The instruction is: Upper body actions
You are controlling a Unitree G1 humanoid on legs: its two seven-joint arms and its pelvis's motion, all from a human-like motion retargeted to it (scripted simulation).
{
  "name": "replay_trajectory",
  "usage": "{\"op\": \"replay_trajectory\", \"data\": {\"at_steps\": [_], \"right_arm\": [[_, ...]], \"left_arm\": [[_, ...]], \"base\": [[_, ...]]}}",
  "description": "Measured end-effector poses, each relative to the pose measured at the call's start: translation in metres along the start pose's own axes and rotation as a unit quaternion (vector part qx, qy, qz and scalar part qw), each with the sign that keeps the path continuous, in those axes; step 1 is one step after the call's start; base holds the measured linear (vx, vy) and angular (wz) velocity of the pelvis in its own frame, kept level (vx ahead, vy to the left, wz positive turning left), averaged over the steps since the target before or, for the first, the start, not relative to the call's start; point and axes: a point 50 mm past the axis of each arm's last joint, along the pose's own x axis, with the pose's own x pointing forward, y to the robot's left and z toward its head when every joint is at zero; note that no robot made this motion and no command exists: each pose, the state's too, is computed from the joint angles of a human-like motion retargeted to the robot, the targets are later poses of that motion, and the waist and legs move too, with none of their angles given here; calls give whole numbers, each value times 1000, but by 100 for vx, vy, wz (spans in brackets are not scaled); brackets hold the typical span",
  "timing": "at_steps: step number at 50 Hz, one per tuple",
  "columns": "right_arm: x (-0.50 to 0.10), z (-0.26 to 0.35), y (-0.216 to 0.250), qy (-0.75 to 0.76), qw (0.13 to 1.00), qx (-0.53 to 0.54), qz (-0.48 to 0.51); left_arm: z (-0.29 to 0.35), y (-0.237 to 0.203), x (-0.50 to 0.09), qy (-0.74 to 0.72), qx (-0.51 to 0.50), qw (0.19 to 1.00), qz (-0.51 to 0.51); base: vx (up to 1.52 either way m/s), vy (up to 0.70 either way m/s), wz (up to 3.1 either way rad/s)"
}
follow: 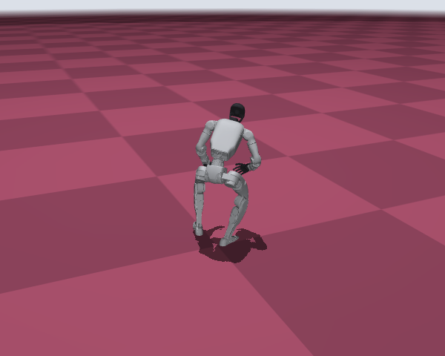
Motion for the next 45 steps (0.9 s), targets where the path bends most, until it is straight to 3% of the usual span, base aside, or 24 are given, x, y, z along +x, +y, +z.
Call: {"op": "replay_trajectory", "data": {"at_steps": [5,7,10,15,21,24,27,34,39,45], "right_arm": [[-37,-72,111,264,962,57,-30],[-71,-93,168,416,908,44,-30],[-143,-93,243,565,822,2,72],[-266,-35,318,704,649,66,281],[-323,30,355,787,460,316,262],[-325,35,359,780,449,358,247],[-317,21,353,771,484,328,253],[-214,-47,317,656,680,249,213],[-99,-87,238,515,826,207,96],[-1,-82,113,332,930,153,-46]], "left_arm": [[-121,18,-48,221,38,960,166],[-175,12,-90,352,7,897,268],[-234,-25,-175,522,-102,755,383],[-268,-92,-307,681,-288,531,413],[-269,-109,-363,712,-288,552,326],[-267,-101,-371,726,-254,563,304],[-267,-88,-364,722,-221,575,314],[-260,-34,-266,609,-151,708,325],[-209,22,-158,453,-64,830,319],[-96,81,-70,256,76,917,297]], "base": [[15,0,78],[20,-8,99],[29,-7,68],[38,1,24],[25,-2,24],[5,-8,15],[0,0,0],[-7,3,-2],[-28,2,-28],[-19,-1,-34]]}}
